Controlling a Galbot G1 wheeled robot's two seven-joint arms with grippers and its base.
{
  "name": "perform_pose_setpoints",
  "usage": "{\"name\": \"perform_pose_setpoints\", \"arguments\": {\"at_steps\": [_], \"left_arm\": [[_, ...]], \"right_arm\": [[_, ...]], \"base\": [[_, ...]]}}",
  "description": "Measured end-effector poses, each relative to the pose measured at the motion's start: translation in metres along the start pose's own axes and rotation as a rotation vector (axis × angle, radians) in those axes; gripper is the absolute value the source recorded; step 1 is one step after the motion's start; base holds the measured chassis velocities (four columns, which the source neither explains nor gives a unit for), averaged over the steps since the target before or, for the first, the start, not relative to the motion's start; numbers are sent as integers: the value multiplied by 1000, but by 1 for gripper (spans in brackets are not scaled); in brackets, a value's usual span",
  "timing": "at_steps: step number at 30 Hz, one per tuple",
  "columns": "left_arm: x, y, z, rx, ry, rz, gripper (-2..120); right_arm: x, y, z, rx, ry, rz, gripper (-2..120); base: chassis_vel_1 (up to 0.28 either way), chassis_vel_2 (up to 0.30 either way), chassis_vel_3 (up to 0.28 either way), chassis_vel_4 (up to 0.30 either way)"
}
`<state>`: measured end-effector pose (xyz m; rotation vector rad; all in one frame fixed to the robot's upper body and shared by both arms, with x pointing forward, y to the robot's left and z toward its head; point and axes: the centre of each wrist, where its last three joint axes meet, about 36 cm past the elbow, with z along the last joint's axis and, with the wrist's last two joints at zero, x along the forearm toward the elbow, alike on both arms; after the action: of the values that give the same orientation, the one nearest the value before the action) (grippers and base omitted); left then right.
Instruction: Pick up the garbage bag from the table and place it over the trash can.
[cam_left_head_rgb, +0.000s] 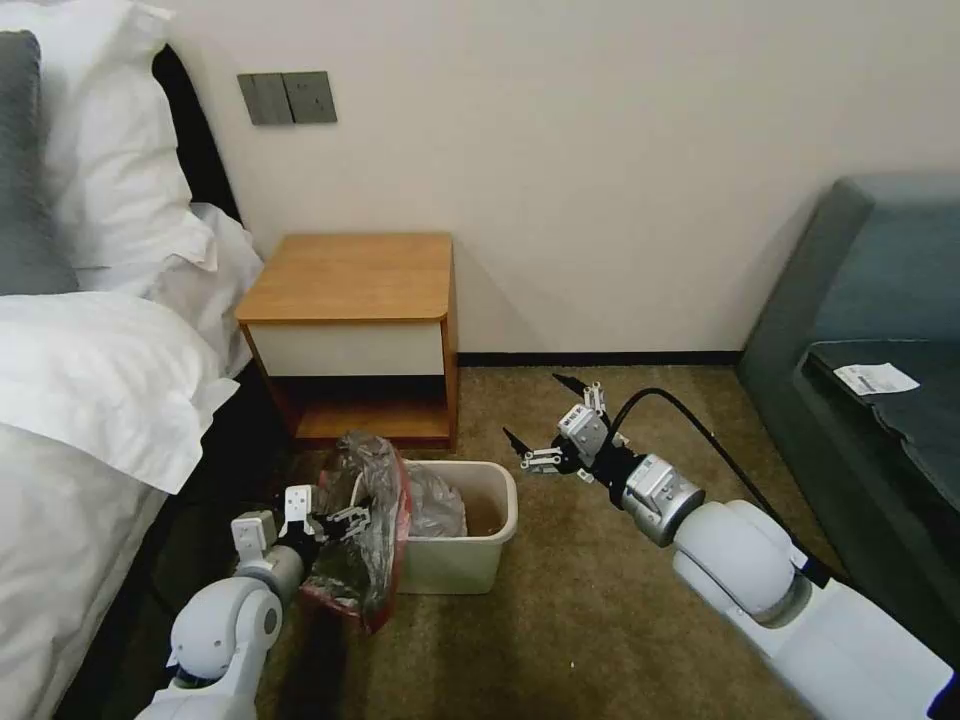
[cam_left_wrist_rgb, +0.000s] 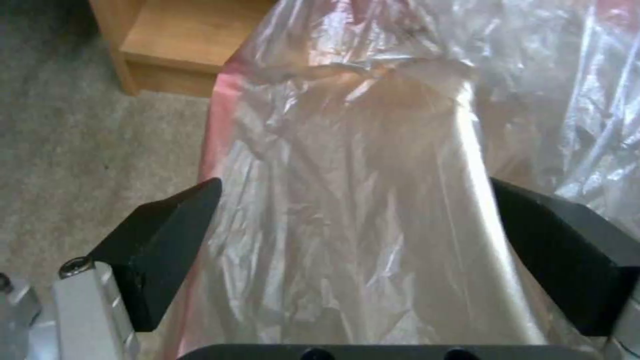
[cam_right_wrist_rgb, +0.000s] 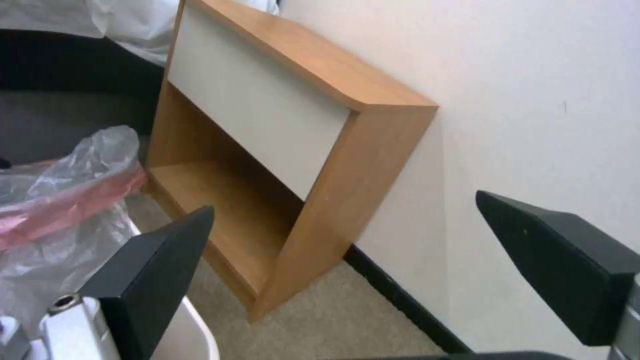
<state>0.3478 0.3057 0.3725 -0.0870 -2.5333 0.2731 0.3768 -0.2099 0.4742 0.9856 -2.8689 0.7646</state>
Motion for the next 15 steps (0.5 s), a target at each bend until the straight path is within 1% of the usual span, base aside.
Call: {"name": "perform_pose_setpoints", "arguments": {"at_steps": [7, 15], "left_arm": [[-2, 4, 1, 8, 5, -12, 95], [-7, 1, 7, 11, 21, 1, 95]], "right_arm": [[0, 0, 0, 4, -3, 0, 100], [1, 1, 1, 5, -4, 1, 100]], "base": [[0, 0, 0, 0], [0, 0, 0, 0]]}}
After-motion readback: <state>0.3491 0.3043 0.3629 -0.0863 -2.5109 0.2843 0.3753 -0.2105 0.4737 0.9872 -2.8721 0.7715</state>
